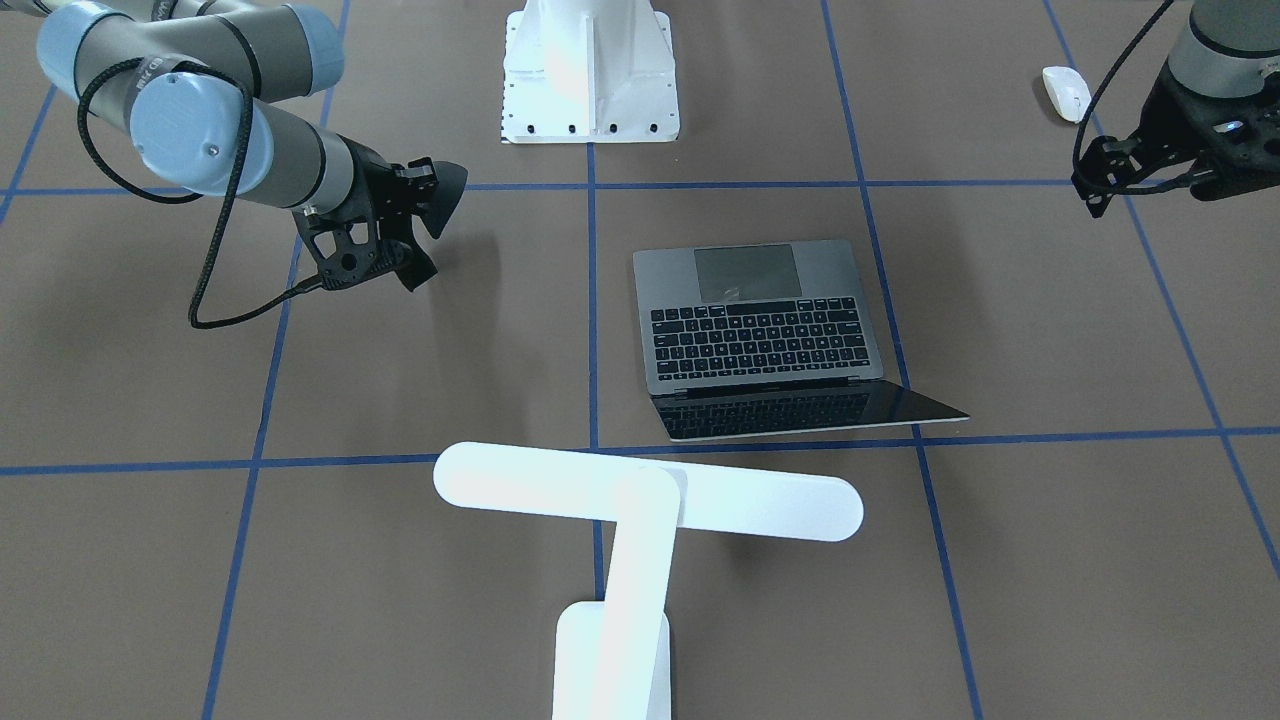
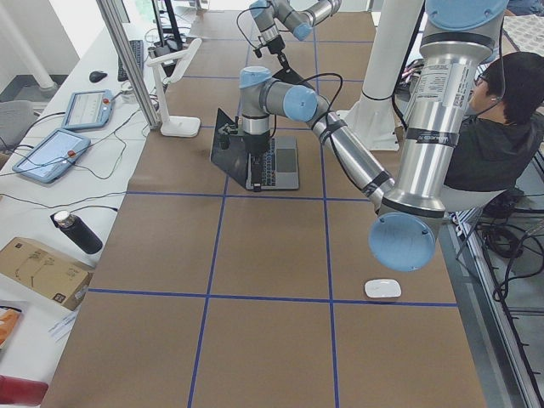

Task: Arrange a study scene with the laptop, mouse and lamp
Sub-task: 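Bring the black mouse in with the right gripper while the left gripper withdraws, then lower the hanging black mouse pad beside the laptop with the right gripper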

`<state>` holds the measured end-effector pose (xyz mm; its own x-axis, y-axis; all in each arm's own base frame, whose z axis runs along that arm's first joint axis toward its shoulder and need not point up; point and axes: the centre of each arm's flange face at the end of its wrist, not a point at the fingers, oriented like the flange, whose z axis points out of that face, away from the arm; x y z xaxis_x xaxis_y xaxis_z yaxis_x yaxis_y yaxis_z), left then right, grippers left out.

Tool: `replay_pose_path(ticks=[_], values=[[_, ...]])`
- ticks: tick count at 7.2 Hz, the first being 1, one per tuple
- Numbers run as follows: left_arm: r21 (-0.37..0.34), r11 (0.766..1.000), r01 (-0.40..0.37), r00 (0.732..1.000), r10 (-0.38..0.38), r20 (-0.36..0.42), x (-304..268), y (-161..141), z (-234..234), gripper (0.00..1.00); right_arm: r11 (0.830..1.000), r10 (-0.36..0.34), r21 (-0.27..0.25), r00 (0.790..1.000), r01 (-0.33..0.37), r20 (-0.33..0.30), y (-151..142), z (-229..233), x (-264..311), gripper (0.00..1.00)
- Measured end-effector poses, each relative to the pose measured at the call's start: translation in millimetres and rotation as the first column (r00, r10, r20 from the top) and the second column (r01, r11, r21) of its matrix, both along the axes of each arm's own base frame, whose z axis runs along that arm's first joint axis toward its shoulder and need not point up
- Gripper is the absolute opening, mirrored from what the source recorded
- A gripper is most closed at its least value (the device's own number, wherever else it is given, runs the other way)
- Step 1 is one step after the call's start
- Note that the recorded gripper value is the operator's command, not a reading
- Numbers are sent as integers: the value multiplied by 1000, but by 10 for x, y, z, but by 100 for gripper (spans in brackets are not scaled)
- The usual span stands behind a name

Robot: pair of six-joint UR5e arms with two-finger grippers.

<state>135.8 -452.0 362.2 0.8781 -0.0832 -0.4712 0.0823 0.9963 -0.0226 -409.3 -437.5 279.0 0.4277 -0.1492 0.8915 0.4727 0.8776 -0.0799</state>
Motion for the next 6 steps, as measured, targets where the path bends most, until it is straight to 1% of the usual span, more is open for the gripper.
replay_pose_path(ticks=[1,3,4,6], values=[[-1,1000,1,1000,-1,1,-3,-4,5,100,1000,-10,-3,1000,10,-3,-33,-50,-140,0],[-4,1000,2,1000,-2,3,-14,-2,25,100,1000,-18,17,1000,18,20,-157,-142,-368,0],[-5,1000,4,1000,-4,4,-24,-2,32,100,999,-18,27,999,17,33,-238,-148,-472,0],[-9,1000,9,1000,-9,6,-44,-12,49,100,1000,-7,26,999,6,43,-377,-264,-640,0]])
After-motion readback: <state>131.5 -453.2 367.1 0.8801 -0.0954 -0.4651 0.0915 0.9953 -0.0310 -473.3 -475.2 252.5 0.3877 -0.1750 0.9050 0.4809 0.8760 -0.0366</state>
